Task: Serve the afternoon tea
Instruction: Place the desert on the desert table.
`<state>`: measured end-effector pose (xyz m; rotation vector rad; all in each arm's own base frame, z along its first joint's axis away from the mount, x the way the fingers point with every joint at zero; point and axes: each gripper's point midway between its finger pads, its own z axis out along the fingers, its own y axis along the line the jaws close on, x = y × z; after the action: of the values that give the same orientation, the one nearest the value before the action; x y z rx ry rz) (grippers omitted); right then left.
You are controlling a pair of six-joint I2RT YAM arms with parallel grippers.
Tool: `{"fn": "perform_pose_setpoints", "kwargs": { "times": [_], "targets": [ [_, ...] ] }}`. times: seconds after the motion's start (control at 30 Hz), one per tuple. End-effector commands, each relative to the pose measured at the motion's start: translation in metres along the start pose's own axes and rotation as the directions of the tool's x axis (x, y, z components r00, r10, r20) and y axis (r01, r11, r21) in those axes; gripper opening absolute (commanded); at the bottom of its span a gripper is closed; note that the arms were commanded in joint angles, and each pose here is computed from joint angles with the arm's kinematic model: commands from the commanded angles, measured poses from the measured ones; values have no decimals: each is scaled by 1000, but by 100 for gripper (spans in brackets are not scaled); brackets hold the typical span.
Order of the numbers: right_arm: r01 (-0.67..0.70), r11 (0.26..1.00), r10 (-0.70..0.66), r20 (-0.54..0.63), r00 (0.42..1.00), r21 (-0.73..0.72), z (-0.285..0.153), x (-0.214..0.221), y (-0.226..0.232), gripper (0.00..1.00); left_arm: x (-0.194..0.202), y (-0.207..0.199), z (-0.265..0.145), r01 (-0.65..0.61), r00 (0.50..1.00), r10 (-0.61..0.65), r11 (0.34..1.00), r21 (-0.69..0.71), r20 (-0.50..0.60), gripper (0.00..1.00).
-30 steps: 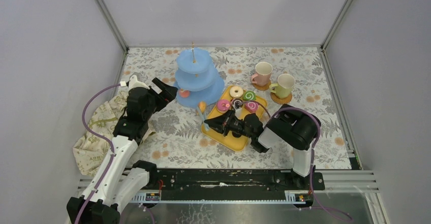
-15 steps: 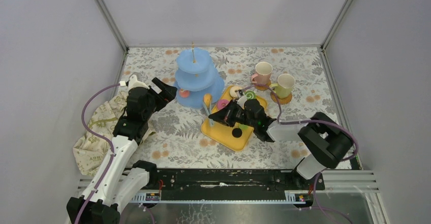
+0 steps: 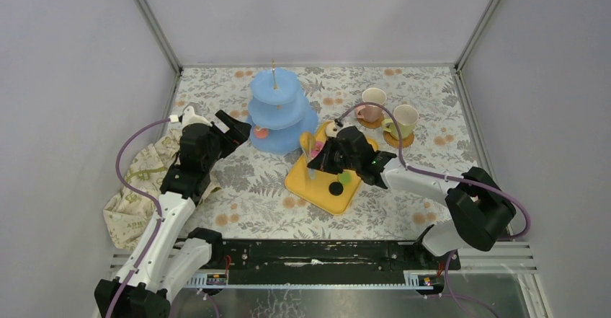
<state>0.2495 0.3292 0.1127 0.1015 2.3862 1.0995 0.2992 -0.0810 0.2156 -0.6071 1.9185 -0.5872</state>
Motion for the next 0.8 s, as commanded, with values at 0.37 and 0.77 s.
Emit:
{"fn": "perform_pose_setpoints", "kwargs": {
  "times": [0.37,0.77],
  "targets": [
    [139,980,-144,25,989,143,15,-45,-15,0,-16,-17,-1,-12,999,10,999,43,43,100],
    [184,966,-188,2,982,180,39,-67,-16,0,-14,-16,1,-13,999,12,999,41,41,100]
  ]
}}
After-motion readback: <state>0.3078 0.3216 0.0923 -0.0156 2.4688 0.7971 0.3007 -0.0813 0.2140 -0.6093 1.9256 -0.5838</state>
